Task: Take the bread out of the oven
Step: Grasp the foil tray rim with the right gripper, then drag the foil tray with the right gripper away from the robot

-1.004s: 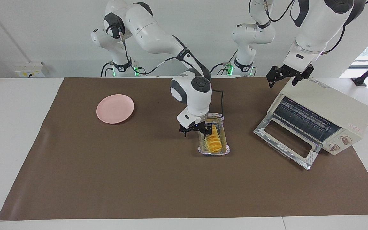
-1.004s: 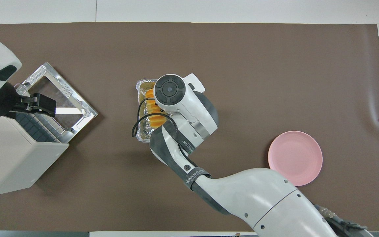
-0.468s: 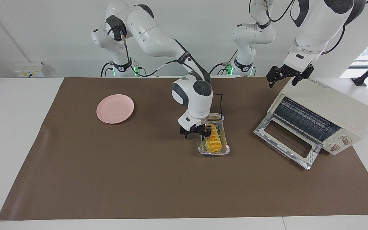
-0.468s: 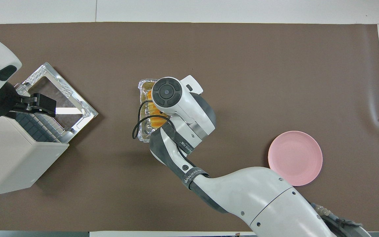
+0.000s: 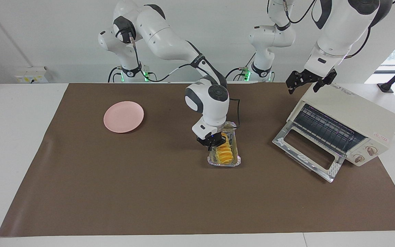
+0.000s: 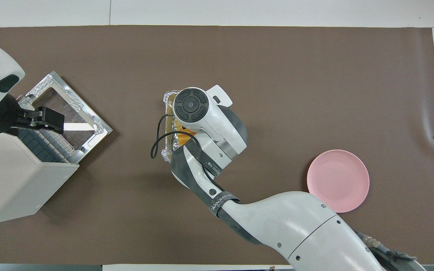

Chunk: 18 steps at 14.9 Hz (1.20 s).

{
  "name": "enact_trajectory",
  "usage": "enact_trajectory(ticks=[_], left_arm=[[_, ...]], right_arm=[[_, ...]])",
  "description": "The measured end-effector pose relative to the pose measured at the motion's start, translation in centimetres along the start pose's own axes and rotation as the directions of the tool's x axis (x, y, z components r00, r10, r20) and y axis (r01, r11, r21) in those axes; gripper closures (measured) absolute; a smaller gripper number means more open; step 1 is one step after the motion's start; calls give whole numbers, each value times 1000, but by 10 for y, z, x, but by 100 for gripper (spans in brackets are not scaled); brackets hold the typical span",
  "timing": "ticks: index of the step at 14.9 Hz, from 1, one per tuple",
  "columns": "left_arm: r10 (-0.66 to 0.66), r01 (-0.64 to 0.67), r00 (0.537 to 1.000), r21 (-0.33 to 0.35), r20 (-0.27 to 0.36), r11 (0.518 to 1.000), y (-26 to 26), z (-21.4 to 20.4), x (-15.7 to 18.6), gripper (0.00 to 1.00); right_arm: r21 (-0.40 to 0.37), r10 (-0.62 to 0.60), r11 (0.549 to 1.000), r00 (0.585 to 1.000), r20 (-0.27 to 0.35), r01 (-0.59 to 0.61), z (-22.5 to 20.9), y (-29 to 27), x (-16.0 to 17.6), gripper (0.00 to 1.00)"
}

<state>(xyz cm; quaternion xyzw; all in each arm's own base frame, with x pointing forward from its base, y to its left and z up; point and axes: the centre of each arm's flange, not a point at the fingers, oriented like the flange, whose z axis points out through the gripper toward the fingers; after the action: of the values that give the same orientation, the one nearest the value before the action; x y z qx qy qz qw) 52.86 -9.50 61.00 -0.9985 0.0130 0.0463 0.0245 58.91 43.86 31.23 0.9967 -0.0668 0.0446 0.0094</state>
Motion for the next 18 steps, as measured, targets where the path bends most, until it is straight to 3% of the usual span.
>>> enact_trajectory(ticks=[4,8,14,18], left_arm=[[0,0,1000,0,0,1000,0,0,0,0],[0,0,1000,0,0,1000,0,0,0,0],[0,0,1000,0,0,1000,0,0,0,0],[0,0,1000,0,0,1000,0,0,0,0]], right_arm=[[22,-5,1000,999,45,4,-36,39,35,99],[46,-17,999,998,66,14,-79,124,96,99],[47,-80,996,996,39,78,-72,277,172,99],[45,-80,996,996,36,79,-52,368,197,99]])
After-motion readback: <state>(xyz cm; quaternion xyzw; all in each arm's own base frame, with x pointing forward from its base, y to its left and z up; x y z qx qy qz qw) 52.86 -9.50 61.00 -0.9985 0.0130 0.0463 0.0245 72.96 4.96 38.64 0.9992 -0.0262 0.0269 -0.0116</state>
